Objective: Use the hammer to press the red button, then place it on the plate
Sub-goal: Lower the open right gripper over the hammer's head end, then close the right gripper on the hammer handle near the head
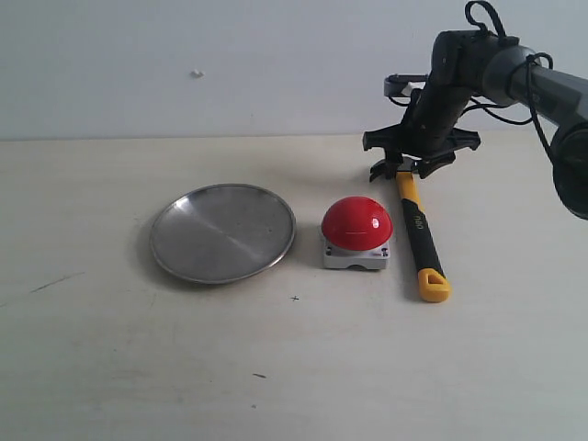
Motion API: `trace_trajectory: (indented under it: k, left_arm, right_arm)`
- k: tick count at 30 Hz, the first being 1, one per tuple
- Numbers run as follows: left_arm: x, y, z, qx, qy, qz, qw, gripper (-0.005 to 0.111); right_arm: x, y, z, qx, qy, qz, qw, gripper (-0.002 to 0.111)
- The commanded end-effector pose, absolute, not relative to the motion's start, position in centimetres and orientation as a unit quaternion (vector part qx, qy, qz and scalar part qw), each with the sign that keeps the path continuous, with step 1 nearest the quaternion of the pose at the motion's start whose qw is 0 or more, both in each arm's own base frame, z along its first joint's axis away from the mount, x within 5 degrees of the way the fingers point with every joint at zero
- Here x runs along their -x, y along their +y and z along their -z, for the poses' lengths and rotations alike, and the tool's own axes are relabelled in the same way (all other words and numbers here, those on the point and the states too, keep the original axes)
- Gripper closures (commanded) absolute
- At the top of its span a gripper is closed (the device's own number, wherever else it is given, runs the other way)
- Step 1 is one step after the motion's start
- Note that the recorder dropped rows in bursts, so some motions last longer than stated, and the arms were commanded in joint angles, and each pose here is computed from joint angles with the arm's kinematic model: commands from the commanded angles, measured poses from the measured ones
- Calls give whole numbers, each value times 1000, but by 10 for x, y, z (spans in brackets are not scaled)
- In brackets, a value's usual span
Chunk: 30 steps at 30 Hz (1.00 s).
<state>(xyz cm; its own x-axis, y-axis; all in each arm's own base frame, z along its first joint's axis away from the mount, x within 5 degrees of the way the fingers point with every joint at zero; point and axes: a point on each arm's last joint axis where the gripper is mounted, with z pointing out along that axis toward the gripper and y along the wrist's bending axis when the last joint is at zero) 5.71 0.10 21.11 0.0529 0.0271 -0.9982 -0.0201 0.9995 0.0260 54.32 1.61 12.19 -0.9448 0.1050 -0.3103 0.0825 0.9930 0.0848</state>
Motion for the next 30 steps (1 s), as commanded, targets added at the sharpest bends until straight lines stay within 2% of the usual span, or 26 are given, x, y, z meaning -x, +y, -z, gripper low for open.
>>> trace_trajectory:
  k: [1, 7, 9, 11, 13, 14, 16, 20, 24, 25, 28, 30]
  left_arm:
    - [-57, 1, -211, 0, 687, -14, 726, 107]
    - [-57, 1, -211, 0, 687, -14, 726, 107]
    - [-57, 1, -211, -1, 687, -15, 726, 107]
    - [-57, 1, -211, -1, 687, -15, 726, 107]
    - [-57, 1, -211, -1, 687, -15, 726, 107]
    - [-57, 1, -211, -1, 687, -15, 726, 107]
    - [-57, 1, -211, -1, 687, -15, 726, 107]
    - [-57, 1, -211, -1, 687, -15, 726, 107]
    - [-57, 1, -211, -1, 687, -15, 726, 107]
    - [-57, 1, -211, -1, 687, -15, 726, 107]
    - [-57, 1, -211, 0, 687, -14, 726, 107]
    - [-57, 1, -211, 0, 687, -14, 726, 107]
  right_arm:
    - [-545, 16, -112, -47, 986, -30, 157, 53]
    - [-546, 16, -106, -47, 986, -30, 160, 53]
    - [-546, 16, -106, -47, 986, -30, 159, 56]
    - [-546, 16, -106, -47, 986, -30, 158, 62]
    - [-545, 16, -106, -49, 986, -30, 154, 73]
    - [-543, 16, -105, -47, 988, -29, 143, 83]
    - [-541, 16, -104, -33, 991, -26, 130, 96]
    - [-538, 16, -104, -31, 993, -26, 113, 107]
    - [-536, 16, -103, -25, 994, -25, 106, 104]
    - [-536, 16, -103, -26, 994, -26, 105, 100]
    - [-534, 16, -103, -21, 995, -27, 93, 78]
    - [-534, 15, -103, -19, 995, -21, 95, 72]
